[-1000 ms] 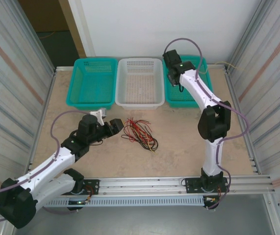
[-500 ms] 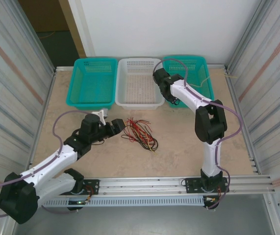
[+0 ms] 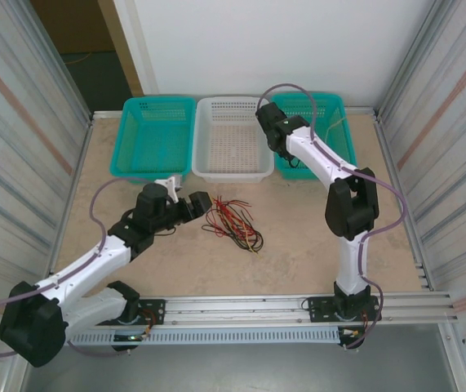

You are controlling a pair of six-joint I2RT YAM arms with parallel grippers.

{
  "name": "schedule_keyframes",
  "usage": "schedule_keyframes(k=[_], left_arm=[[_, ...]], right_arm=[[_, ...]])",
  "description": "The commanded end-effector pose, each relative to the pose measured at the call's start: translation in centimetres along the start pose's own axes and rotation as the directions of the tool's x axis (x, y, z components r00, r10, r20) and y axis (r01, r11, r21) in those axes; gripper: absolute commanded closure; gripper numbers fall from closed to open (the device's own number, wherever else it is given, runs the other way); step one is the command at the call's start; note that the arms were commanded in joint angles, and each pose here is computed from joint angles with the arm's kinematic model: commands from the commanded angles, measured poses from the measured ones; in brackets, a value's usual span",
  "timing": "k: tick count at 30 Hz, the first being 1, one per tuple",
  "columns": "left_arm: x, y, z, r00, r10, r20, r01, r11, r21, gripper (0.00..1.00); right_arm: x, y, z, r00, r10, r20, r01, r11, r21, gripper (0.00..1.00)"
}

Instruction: Untangle the cables

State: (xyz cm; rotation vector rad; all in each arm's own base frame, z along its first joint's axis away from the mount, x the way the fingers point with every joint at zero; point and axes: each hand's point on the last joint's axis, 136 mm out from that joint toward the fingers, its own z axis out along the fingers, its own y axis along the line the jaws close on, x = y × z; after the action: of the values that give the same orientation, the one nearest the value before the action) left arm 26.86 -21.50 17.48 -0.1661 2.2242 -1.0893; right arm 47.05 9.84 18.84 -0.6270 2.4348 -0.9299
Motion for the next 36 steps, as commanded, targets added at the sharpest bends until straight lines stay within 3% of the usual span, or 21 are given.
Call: schedule_keyframes(k=[1,4,7,9,12,16,20,22,25,29,36], left_arm=[[-1.2,-1.4,-0.1,0.999,0.049,0.015,-0.050,0.998,0.028,0.23],[-1.1,-1.4,0.1,0.998,0.067,-0.002,-0.067,0.998,0.018,0.24],[-0.8,-1.3,0.5,0.997,0.072,-0.026,-0.071,0.997,0.014,0.25],[-0.5,-1.0,0.7,0.997,0.063,-0.041,-0.063,0.998,0.007,0.26],[0.0,-0.5,0.9,0.997,0.043,-0.058,-0.043,0.999,-0.002,0.27],[0.7,0.1,1.1,0.995,0.028,-0.095,-0.030,0.999,-0.024,0.28],[0.9,0.7,1.2,0.995,0.005,-0.102,-0.010,0.999,-0.051,0.30],[1.1,1.1,1.2,0.995,-0.008,-0.104,0.001,0.998,-0.067,0.32],[1.6,2.4,1.2,0.993,-0.047,-0.112,0.032,0.991,-0.128,0.38],[2.4,3.6,1.3,0.988,-0.085,-0.131,0.062,0.983,-0.172,0.43],[2.9,4.9,0.2,0.987,-0.089,-0.132,0.056,0.970,-0.237,0.47]], right_arm=[[0.7,-7.0,-3.8,0.927,0.372,0.048,-0.372,0.928,-0.015,0.40],[1.4,-6.8,-5.5,0.796,0.606,-0.001,-0.589,0.774,-0.232,0.37],[1.4,-3.2,-7.5,0.714,0.694,-0.094,-0.649,0.605,-0.461,0.38],[0.9,1.0,-10.2,0.740,0.657,-0.145,-0.579,0.512,-0.635,0.45],[1.2,8.0,-14.8,0.832,0.545,-0.106,-0.398,0.452,-0.798,0.47],[4.6,15.3,-17.2,0.932,0.351,-0.093,-0.265,0.482,-0.835,0.51],[7.5,20.4,-17.6,0.946,0.275,-0.173,-0.279,0.411,-0.868,0.57],[8.5,22.3,-17.8,0.953,0.244,-0.181,-0.271,0.416,-0.868,0.58],[8.3,23.5,-17.5,0.954,0.241,-0.180,-0.274,0.449,-0.850,0.62],[7.7,24.7,-15.7,0.952,0.239,-0.194,-0.290,0.485,-0.825,0.58],[5.7,26.5,-17.7,0.960,0.228,-0.161,-0.253,0.461,-0.851,0.63]])
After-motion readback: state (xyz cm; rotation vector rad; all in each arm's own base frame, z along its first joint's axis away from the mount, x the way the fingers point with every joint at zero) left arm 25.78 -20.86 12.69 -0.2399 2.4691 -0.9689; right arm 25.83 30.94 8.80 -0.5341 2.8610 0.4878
